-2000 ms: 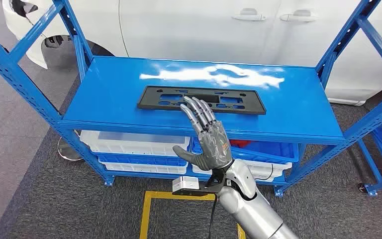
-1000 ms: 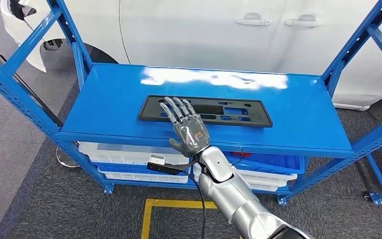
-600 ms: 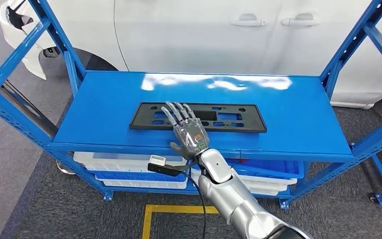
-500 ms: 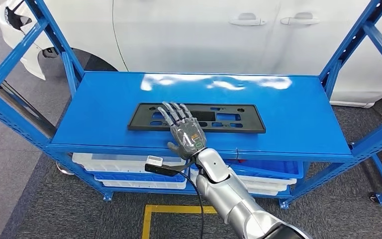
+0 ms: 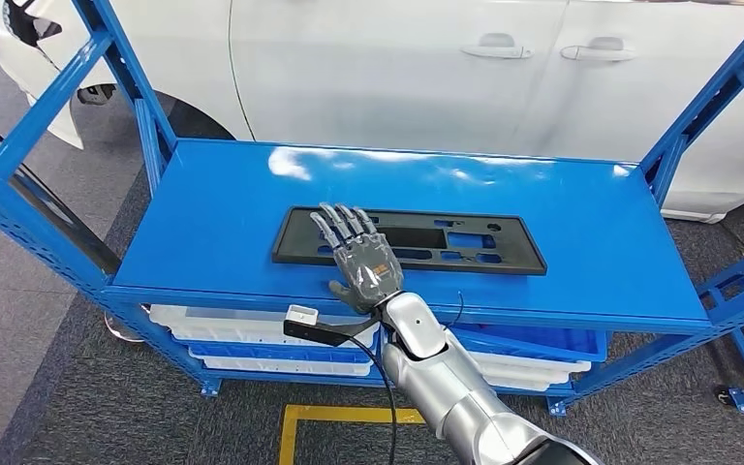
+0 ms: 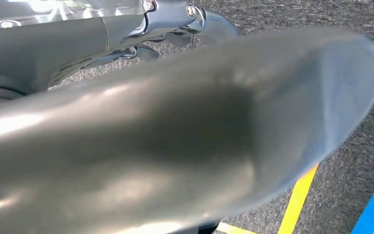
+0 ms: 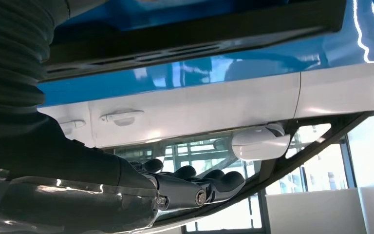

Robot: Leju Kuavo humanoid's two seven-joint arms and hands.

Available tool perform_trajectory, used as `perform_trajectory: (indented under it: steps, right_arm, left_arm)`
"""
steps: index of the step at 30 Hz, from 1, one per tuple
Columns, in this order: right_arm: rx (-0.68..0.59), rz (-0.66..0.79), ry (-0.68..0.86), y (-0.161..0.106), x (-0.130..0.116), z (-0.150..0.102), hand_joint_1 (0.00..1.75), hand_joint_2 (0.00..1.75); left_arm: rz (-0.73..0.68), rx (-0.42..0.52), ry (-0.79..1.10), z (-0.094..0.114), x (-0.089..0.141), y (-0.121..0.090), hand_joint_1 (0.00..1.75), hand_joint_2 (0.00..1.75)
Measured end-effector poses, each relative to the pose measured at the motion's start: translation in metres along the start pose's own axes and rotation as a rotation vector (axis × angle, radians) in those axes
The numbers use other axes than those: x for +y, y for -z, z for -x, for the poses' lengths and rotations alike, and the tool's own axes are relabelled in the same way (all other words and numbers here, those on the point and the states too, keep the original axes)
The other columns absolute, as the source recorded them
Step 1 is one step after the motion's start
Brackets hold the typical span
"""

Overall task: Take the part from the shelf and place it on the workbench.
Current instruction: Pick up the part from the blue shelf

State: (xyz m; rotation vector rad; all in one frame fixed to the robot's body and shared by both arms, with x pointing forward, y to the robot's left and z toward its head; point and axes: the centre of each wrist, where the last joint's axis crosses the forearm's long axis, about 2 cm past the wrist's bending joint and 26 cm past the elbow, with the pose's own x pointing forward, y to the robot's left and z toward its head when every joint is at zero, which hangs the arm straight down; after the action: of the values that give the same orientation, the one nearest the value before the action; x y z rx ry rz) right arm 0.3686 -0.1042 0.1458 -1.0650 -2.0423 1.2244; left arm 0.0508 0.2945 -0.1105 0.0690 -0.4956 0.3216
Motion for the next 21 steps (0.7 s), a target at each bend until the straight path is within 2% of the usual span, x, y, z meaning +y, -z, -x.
perform_trajectory:
  steps: [21]
  right_arm:
    - [0.100, -0.053, -0.113, -0.0085, 0.0071, 0.0084, 0.00, 1.75]
  left_arm:
    - [0.002, 0.000, 0.023, 0.0003, 0.0029, 0.0000, 0.00, 0.00]
